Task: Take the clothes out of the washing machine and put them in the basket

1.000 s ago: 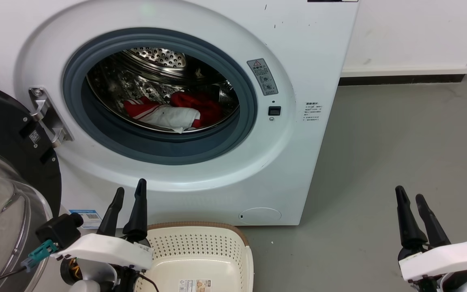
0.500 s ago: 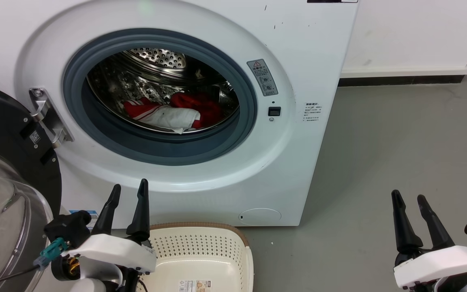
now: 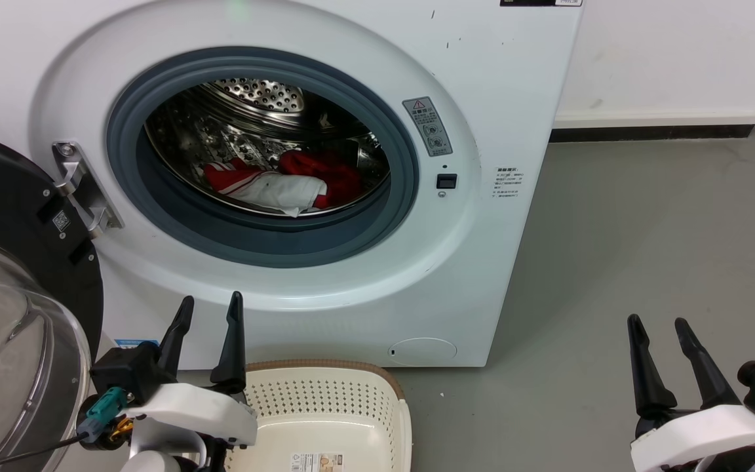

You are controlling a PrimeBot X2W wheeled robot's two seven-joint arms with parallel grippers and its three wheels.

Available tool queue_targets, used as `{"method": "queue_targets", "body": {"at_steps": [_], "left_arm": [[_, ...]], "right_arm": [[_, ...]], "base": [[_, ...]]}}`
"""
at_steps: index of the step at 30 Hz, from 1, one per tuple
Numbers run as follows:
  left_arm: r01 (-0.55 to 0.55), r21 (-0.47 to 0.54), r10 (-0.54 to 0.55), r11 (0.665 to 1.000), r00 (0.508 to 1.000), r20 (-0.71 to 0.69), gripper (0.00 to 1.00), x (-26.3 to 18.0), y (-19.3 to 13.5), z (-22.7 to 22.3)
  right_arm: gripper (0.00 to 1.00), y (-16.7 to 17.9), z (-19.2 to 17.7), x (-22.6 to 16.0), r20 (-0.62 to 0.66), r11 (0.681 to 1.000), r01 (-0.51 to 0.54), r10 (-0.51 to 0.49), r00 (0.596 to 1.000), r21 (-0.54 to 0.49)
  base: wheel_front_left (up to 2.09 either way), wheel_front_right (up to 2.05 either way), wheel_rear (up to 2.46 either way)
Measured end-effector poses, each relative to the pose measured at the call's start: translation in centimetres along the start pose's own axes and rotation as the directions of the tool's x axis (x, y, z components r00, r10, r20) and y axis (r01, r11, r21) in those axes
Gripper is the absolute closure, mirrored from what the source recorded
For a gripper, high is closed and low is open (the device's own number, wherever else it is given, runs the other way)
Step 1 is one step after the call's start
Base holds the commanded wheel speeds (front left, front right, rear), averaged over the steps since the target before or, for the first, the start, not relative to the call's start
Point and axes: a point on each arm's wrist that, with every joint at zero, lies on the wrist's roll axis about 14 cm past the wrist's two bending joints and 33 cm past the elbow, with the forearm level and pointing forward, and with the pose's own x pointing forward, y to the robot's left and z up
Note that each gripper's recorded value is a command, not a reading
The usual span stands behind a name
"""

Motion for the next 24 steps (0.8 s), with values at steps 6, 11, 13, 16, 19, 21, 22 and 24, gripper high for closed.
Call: {"method": "queue_targets", "body": {"at_steps": [6,11,13,16,19,21,22,24], "left_arm": [[0.009,0.052,-0.009,0.999,1.000,0.000,0.00,-0.10,-0.09,-0.19],[0.012,0.091,-0.013,0.996,1.000,0.007,0.00,-0.13,-0.12,-0.17],[0.012,0.110,-0.013,0.994,1.000,0.006,0.00,-0.12,-0.12,-0.20],[0.016,0.131,-0.018,0.991,1.000,0.011,0.00,-0.14,-0.18,-0.18],[0.020,0.154,-0.023,0.988,1.000,0.016,0.00,-0.15,-0.26,-0.14],[0.024,0.169,-0.026,0.985,1.000,0.015,0.00,-0.17,-0.31,-0.19],[0.025,0.174,-0.028,0.985,0.999,0.016,0.00,-0.18,-0.32,-0.21],[0.028,0.189,-0.032,0.982,0.999,0.015,0.00,-0.20,-0.37,-0.28]], "right_arm": [[0.00,0.01,0.00,0.06,-0.001,0.998,-0.002,0.002,1.000,-0.059],[0.00,0.01,0.04,0.09,-0.001,0.995,-0.004,0.004,1.000,-0.103],[0.00,-0.02,0.04,0.09,-0.002,0.993,-0.003,0.003,1.000,-0.117],[0.00,-0.10,0.18,0.08,0.006,0.991,-0.001,0.002,1.000,-0.137],[0.00,-0.19,0.24,0.07,0.008,0.988,0.001,0.000,1.000,-0.156],[0.00,-0.23,0.31,0.07,0.012,0.985,0.002,0.000,1.000,-0.172],[0.00,-0.25,0.32,0.06,0.012,0.984,0.003,0.000,1.000,-0.176],[0.00,-0.26,0.36,0.05,0.014,0.982,0.003,0.000,1.000,-0.188]], "base": [[0.00,0.00,0.00],[0.00,0.00,0.00],[0.00,0.00,0.00],[0.00,0.00,0.00],[0.00,0.00,0.00],[0.00,0.00,0.00],[0.00,0.00,0.00],[0.00,0.00,0.00]]}}
